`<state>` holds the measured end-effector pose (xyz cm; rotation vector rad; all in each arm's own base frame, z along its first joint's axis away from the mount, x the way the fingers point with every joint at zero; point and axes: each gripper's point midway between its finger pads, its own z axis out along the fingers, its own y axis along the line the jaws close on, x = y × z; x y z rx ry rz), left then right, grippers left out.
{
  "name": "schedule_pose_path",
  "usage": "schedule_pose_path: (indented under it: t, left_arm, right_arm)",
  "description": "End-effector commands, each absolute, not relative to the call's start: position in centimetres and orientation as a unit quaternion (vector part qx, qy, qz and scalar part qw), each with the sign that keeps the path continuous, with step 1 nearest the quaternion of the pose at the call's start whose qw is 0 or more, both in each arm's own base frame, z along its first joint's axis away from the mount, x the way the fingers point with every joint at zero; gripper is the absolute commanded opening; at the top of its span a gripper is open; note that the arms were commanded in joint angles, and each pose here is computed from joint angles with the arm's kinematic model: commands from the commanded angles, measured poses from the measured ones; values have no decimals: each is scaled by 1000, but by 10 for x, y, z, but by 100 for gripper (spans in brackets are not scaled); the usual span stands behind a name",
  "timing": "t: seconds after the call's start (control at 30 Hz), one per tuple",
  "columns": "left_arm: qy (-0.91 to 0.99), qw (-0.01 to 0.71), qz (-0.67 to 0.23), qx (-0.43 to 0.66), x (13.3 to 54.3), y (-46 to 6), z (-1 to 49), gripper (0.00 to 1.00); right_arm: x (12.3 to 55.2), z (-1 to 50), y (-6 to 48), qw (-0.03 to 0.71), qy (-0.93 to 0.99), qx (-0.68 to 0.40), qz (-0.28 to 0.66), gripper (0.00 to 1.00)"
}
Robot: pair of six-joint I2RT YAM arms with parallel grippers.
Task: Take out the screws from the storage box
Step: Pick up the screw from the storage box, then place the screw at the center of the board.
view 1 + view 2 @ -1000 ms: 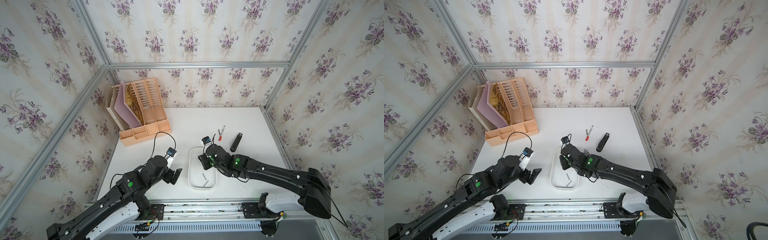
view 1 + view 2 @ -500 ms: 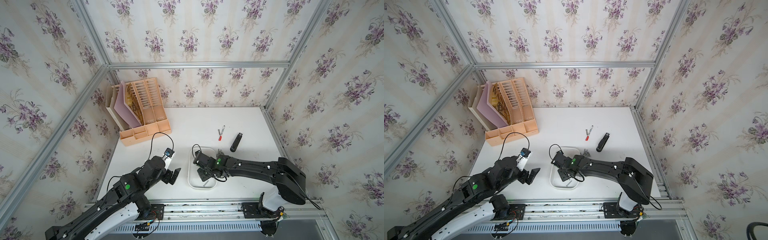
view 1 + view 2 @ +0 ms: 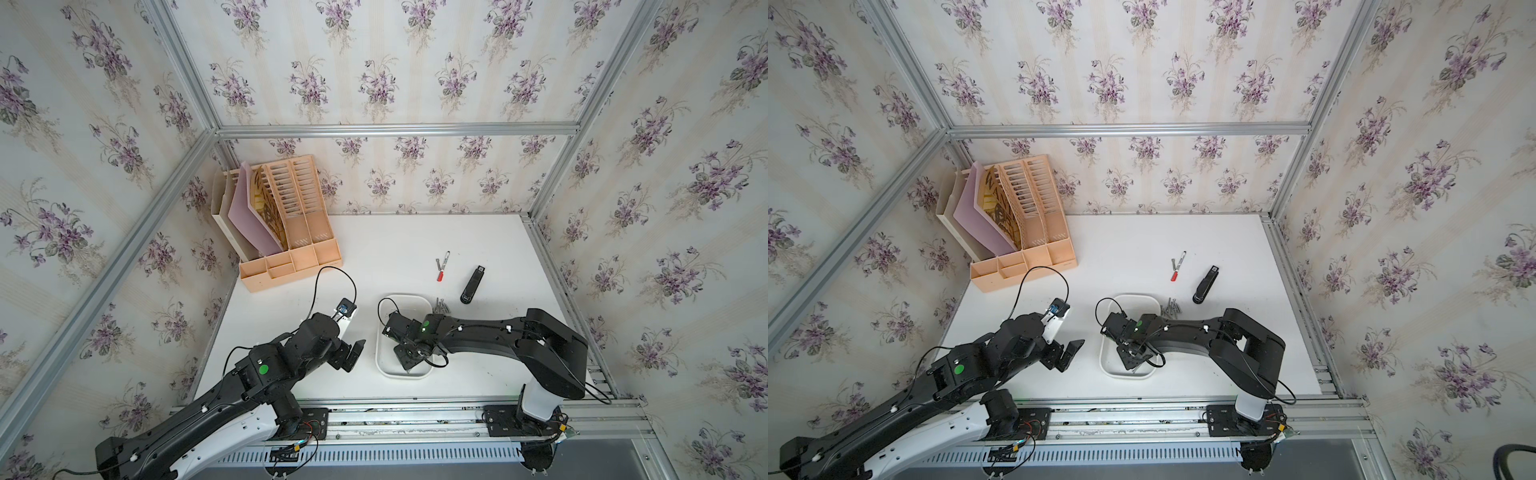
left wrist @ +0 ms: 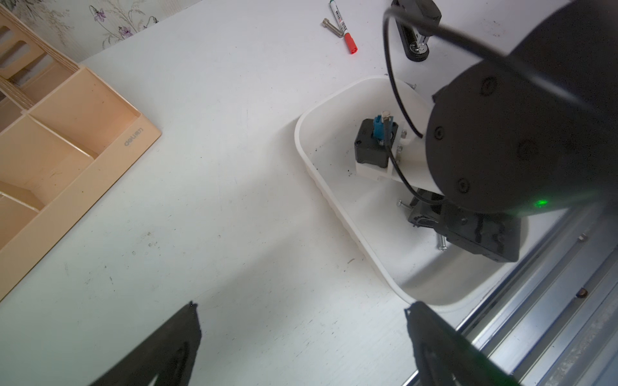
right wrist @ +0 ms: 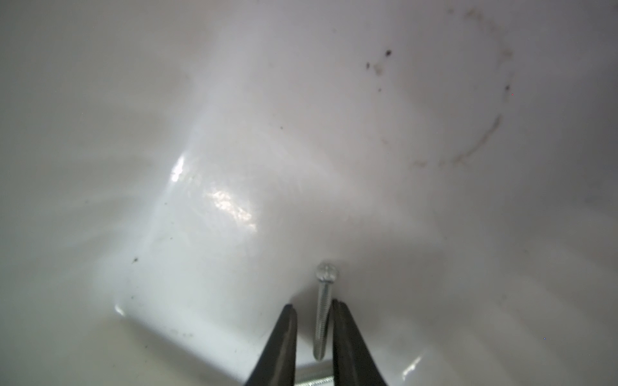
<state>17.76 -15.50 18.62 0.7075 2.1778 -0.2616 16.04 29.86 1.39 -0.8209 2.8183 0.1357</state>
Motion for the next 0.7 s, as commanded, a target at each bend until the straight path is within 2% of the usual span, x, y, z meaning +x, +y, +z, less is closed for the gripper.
schedule_pose_path:
  t: [0.0,0.17,0.43,0.53,0.67]
  left_arm:
    - [860,421,-102,269,180,-152,193,99]
    - [855,425,-114,275,176,-154,195,99]
    - [851,440,-105,267,177,-147,202,99]
    - [845,452,-110,265,176,-145,205,99]
    - [839,449,-121,282,173,-150,204,99]
  right_arm:
    - [156,12,299,85,957,-275,45,16]
    - [161,38,306,84,956,-278,39,4]
    - [198,121,314,143,957,-251,40,0]
    - [223,147,297,165,964,-201,51,0]
    - [257,142,246,144,983,-102,59,0]
